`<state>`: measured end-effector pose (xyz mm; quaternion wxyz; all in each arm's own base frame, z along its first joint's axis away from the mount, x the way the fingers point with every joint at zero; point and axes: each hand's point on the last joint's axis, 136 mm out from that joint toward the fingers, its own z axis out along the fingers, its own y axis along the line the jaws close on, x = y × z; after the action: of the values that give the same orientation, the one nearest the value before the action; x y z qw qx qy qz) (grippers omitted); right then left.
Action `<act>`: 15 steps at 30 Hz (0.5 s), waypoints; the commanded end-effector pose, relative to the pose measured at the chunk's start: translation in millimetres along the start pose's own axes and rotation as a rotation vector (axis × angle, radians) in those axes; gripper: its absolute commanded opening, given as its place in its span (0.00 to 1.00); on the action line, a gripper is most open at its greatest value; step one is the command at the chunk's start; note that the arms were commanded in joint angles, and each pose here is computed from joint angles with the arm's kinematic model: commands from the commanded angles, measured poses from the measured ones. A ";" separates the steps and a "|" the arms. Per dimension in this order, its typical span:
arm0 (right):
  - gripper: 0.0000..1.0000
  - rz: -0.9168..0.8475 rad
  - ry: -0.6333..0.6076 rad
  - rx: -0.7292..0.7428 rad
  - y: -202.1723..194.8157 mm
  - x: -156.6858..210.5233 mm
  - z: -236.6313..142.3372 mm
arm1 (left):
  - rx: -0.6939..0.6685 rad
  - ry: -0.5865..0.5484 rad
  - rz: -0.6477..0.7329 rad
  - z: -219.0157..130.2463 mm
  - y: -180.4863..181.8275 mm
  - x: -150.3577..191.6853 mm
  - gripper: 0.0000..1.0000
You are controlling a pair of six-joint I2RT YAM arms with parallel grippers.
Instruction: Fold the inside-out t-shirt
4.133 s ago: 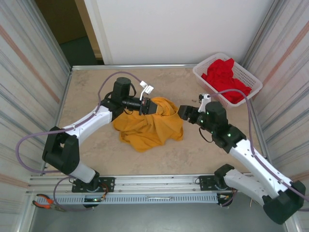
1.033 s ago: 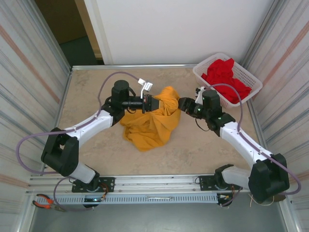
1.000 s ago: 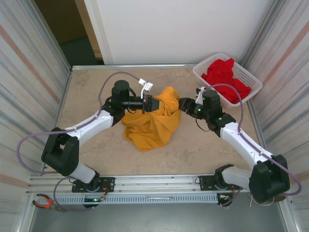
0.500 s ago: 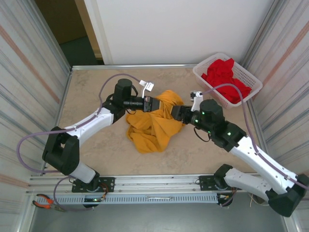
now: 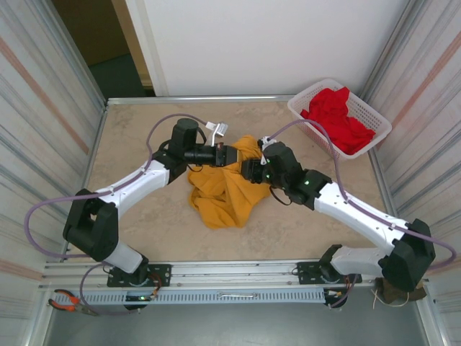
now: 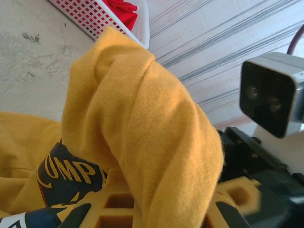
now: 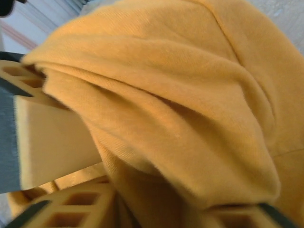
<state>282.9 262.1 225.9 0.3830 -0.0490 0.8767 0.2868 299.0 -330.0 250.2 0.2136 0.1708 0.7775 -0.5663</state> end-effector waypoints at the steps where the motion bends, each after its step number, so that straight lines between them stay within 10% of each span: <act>1: 0.00 0.017 -0.053 -0.016 -1.0 -22.4 -1.4 | 0.071 -0.058 0.033 -11.0 -31.1 -16.9 0.00; 7: 0.00 0.030 -0.121 -0.253 16.5 -43.8 -43.3 | -0.058 -0.145 -0.061 -25.7 10.0 -23.1 0.34; 15: 0.00 0.002 -0.208 -0.553 41.3 -60.5 -96.2 | -0.152 -0.162 -0.090 -27.8 55.1 -16.2 0.35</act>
<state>268.0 225.4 316.6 0.4472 -0.0760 0.7640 0.4589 334.3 -286.8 221.7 0.2423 0.0617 0.8068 -0.5353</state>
